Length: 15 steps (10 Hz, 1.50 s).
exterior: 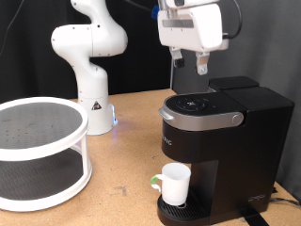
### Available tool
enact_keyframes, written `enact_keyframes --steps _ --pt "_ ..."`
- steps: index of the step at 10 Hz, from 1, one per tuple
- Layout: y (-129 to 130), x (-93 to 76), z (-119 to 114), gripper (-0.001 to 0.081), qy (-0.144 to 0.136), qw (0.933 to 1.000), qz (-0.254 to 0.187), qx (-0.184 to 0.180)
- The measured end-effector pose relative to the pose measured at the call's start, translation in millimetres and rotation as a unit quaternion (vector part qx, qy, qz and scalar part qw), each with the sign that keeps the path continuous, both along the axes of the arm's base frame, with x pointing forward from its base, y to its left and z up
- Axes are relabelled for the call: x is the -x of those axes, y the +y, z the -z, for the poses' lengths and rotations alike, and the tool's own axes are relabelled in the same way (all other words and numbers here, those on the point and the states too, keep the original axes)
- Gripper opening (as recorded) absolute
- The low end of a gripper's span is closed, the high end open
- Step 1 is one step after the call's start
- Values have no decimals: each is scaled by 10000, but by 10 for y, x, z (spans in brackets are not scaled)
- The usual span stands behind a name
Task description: Make a cup of coffee with the keurig machine
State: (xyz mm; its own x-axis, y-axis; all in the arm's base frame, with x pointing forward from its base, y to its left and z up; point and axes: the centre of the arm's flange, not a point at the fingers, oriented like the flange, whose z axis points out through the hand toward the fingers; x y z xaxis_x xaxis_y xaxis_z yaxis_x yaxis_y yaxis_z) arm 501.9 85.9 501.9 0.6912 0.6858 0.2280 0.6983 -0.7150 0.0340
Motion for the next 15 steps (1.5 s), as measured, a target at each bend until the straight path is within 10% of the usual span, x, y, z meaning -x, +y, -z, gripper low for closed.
enact_keyframes --steps 4,6,10,15 --pt "-3 -85 208 800 149 9999 16 -30" --pt "-1 -104 269 689 207 9998 33 -71" --pt "20 -110 361 151 295 9994 67 -168" --pt "107 -98 680 8 447 9989 -8 -127"
